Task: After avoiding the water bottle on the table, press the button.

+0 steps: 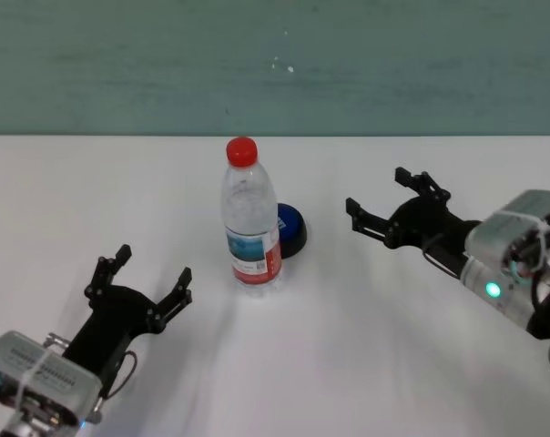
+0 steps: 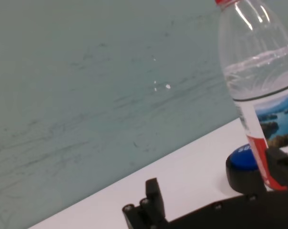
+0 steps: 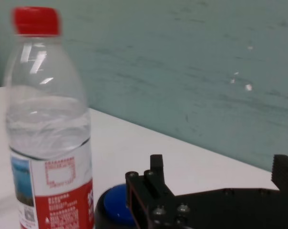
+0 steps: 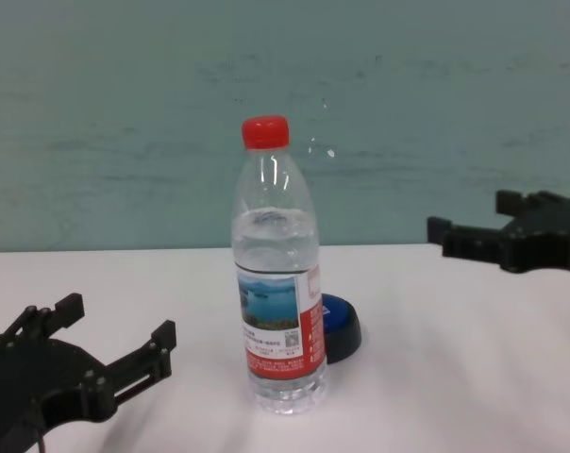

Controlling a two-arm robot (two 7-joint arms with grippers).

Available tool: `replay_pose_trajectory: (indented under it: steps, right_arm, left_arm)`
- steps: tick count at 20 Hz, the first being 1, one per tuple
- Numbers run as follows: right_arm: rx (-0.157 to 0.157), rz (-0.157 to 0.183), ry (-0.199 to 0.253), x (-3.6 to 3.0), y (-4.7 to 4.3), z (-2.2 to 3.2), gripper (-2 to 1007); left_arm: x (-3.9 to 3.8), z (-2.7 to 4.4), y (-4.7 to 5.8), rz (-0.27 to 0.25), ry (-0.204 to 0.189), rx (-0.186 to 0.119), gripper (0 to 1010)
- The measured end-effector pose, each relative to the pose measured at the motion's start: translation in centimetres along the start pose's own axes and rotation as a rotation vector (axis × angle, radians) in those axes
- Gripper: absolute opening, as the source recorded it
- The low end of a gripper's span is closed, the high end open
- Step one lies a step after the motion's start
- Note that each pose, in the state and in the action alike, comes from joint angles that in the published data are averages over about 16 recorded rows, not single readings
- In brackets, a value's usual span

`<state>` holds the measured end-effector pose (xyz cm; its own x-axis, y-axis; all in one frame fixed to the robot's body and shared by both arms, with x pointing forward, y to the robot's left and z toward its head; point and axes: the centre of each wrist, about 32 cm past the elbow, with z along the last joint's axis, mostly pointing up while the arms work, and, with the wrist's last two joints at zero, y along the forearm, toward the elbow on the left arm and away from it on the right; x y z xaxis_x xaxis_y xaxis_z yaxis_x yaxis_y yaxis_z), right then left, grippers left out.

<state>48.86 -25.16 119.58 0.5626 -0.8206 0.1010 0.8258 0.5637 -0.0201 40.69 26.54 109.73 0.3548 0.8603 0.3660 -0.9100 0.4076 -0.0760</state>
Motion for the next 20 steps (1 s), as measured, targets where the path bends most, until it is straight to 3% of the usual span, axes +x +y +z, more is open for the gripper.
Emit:
replay_pose_trajectory:
  steps: [5,11,16,20]
  right_arm:
    - [0.021,-0.056,0.019,-1.28,-1.64,-0.38,1004]
    - [0.035,-0.122,0.047,-2.48,-3.05,-1.21,1004]
    - [0.041,-0.151,0.062,-3.03,-3.70,-1.84,1004]
    - [0.043,-0.158,0.063,-3.19,-3.91,-2.04,1004]
  left_arm:
    - [0.00,0.00,0.0,0.000,0.000,0.000,1000]
    - [0.00,0.00,0.0,0.000,0.000,0.000,1000]
    - [0.00,0.00,0.0,0.000,0.000,0.000,1000]
    - [0.00,0.00,0.0,0.000,0.000,0.000,1000]
